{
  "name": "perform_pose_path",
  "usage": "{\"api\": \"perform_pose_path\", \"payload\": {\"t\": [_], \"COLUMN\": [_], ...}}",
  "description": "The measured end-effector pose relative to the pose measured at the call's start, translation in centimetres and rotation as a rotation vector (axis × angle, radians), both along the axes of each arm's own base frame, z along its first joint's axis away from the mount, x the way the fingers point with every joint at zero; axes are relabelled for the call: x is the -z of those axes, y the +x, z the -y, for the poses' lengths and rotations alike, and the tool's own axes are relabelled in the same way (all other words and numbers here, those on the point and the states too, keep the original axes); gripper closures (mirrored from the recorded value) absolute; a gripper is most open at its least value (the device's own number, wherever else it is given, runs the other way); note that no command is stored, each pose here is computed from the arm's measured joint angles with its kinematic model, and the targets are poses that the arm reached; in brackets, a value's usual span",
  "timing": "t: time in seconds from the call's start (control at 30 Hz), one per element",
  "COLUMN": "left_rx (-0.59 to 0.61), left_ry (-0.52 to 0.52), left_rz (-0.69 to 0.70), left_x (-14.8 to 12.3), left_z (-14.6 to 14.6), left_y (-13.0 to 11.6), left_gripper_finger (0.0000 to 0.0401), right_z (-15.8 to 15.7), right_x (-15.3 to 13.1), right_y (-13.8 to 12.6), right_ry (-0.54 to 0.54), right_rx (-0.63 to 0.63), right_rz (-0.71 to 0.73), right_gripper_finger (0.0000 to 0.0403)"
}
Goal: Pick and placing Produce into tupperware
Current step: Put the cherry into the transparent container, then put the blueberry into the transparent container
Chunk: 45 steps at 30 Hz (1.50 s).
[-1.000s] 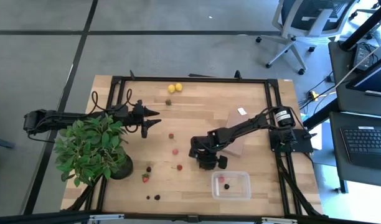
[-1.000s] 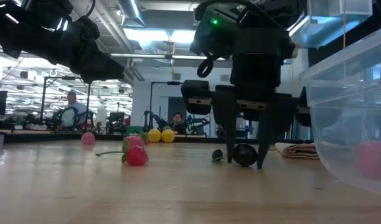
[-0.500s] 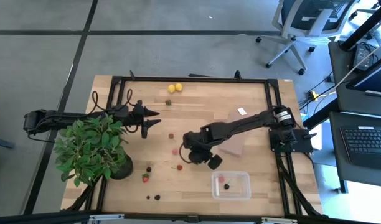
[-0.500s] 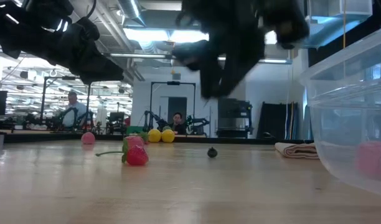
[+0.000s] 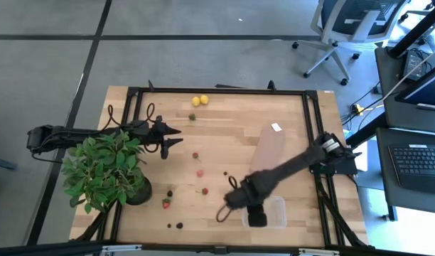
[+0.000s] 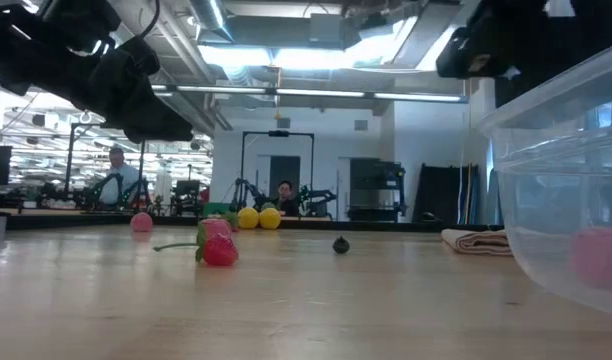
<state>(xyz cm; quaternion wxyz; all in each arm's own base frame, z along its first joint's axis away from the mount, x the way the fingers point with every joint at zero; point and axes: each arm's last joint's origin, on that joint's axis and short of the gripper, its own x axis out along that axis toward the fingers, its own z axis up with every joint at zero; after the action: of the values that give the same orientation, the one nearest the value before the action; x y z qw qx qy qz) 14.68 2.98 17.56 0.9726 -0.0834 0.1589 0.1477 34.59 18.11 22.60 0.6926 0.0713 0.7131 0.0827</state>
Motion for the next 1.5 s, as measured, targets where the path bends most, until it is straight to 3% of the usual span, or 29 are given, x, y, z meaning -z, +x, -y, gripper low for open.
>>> {"api": "perform_pose_path", "payload": {"t": [0.13,0.27,0.97,1.13,1.27,1.4,1.5], "left_rx": [0.0,0.0,0.0,0.0,0.0,0.011,0.011], "left_ry": [0.0,0.0,0.001,0.001,0.001,-0.004,-0.007], "left_rz": [0.0,0.001,0.002,0.002,0.002,0.003,0.004], "left_x": [0.0,0.0,0.0,0.0,0.0,0.0,0.0], "left_z": [0.0,0.0,0.0,0.0,0.0,0.0,0.0], "left_y": [0.0,0.0,0.0,0.0,0.0,0.0,0.0], "left_gripper_finger": [0.0236,0.0236,0.0236,0.0236,0.0236,0.0236,0.0236], "right_z": [-0.2,0.0,-0.1,0.0,0.7,3.4,5.7], "right_x": [0.3,0.3,0.2,-3.5,-5.6,-7.1,-6.7], "right_y": [0.2,0.3,0.3,0.5,0.3,0.9,2.2], "right_ry": [-0.083,-0.145,-0.1,-0.082,-0.2,-0.242,-0.198], "right_rx": [0.105,0.121,0.135,0.008,-0.161,-0.243,-0.307], "right_rz": [0.048,0.084,0.07,0.239,0.37,0.446,0.492], "right_gripper_finger": [0.0281,0.0281,0.0237,0.0238,0.0238,0.0238,0.0238]}}
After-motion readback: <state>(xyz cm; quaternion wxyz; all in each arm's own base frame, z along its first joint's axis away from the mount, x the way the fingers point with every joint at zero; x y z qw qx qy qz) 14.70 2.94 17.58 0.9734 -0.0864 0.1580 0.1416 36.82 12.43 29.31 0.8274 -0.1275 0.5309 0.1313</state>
